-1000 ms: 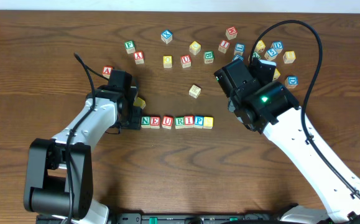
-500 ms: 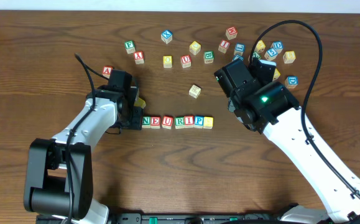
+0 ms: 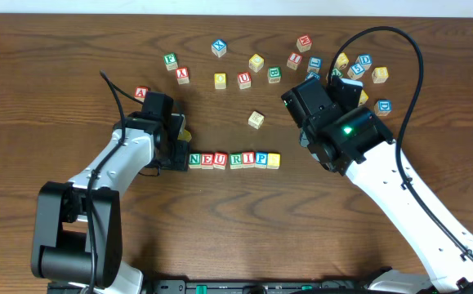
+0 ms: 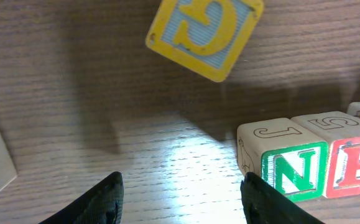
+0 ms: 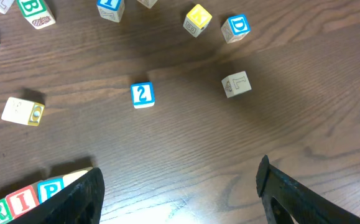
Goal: Spell out NEURIPS
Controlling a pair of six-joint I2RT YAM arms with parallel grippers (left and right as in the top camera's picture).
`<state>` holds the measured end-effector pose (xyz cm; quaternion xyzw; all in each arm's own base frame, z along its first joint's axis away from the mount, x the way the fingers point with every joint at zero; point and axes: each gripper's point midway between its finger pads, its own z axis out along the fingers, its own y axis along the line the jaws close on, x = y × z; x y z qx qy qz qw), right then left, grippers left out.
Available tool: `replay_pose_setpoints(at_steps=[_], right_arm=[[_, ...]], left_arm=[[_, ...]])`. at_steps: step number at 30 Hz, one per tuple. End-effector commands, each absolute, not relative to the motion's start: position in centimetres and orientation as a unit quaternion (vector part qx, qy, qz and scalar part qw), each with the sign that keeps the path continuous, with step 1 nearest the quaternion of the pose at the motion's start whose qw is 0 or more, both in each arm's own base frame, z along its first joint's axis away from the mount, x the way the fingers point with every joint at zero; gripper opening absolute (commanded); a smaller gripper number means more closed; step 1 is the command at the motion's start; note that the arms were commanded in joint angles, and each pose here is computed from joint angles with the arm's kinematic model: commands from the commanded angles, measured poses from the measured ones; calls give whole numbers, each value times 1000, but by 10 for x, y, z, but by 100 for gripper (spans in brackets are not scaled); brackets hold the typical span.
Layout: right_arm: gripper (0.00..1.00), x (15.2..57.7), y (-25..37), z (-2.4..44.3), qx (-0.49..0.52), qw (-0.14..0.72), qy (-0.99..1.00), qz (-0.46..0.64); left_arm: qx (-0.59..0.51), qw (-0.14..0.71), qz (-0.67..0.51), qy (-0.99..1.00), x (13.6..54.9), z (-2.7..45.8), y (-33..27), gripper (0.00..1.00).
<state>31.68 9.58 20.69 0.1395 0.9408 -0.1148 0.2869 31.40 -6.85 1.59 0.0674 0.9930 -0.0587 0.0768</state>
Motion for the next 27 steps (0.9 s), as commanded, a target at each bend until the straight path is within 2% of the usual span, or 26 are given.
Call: replay_pose_setpoints(at_steps=[1,27], right_arm=[[74,319,94,216,140,298,937,-114],[74,318,96,215,139,292,940,-106]], left_arm=[[81,67,-72,992,306,12,-73,60],[98,70,-103,987,306,14,-85,60]])
